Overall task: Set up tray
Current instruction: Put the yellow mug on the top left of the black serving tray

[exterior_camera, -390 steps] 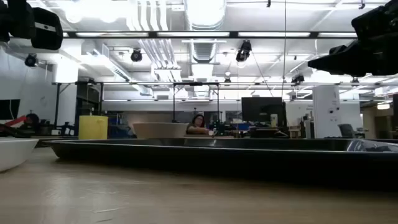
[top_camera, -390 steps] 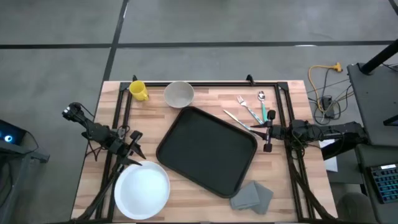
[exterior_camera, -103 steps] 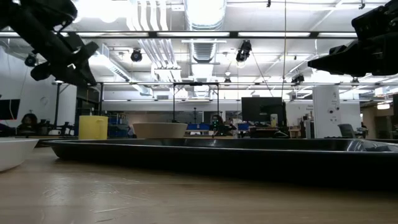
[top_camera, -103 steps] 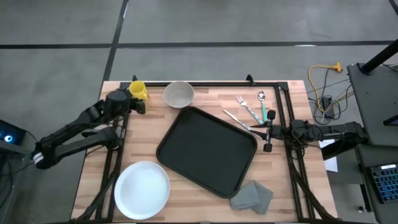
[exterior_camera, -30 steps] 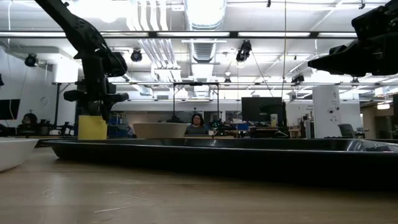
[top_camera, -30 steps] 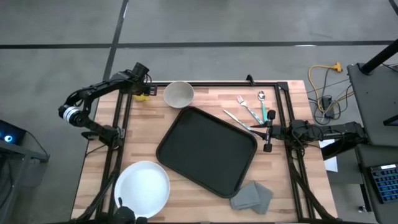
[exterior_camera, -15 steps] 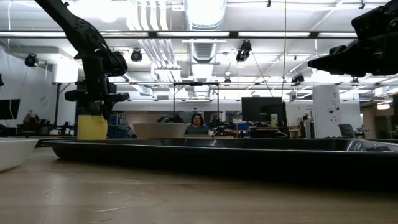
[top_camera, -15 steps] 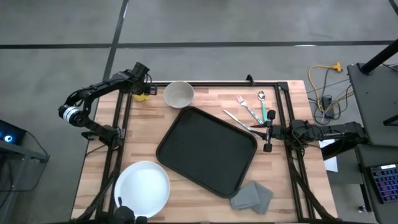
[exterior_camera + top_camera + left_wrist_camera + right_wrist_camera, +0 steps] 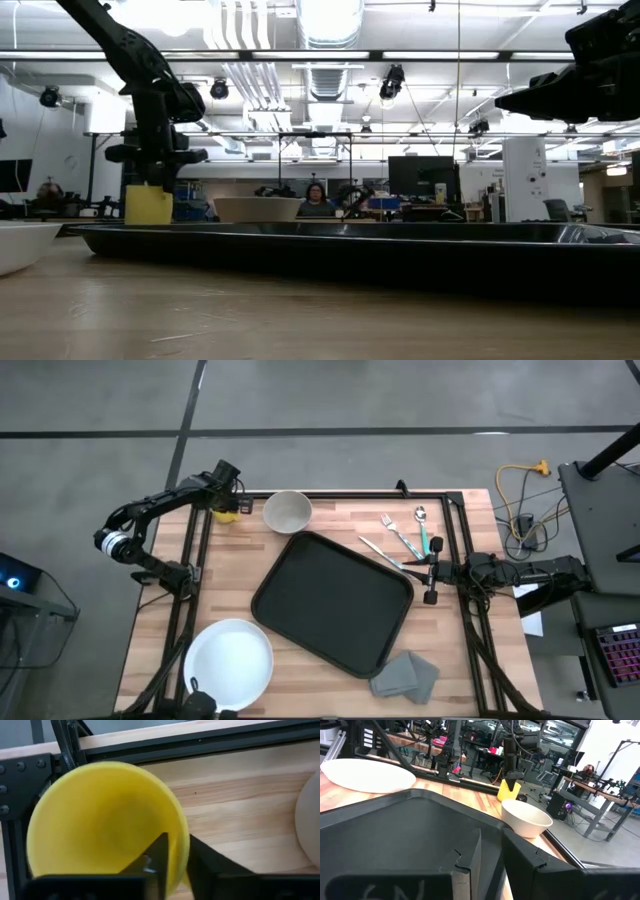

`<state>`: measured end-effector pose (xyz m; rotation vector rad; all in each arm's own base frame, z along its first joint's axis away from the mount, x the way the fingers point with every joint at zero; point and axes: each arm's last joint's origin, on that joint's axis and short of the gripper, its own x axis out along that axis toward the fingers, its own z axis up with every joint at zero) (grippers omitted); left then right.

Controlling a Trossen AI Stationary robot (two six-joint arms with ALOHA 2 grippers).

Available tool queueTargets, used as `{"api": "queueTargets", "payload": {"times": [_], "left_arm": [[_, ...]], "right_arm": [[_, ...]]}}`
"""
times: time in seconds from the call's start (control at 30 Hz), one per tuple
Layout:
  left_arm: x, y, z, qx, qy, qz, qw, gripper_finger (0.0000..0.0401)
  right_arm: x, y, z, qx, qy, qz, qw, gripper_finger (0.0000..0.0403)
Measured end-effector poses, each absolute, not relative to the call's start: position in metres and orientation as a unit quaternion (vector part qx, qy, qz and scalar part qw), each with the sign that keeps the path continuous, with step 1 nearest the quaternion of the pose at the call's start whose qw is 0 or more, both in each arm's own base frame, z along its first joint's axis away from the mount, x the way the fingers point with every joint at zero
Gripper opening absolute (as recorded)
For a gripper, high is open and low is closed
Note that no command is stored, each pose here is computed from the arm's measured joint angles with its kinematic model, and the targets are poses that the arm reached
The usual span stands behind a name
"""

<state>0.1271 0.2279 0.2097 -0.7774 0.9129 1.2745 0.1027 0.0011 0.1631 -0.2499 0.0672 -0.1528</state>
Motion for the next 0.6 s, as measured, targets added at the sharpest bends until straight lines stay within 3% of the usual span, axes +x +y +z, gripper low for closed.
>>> {"api": "queueTargets", "payload": {"times": [0.17, 0.6], "left_arm": [[0.127, 0.228, 0.210, -0.331, 0.409, 0.554, 0.645, 0.0004], [0.140, 0.214, 0.213, -0.309, 0.454, 0.511, 0.661, 0.0001]], "right_arm": [[0.103, 0.001, 0.163, -0.124, 0.033, -0.076, 0.989, 0.0068], [0.103, 0.001, 0.163, -0.125, 0.033, -0.076, 0.989, 0.0068]]}}
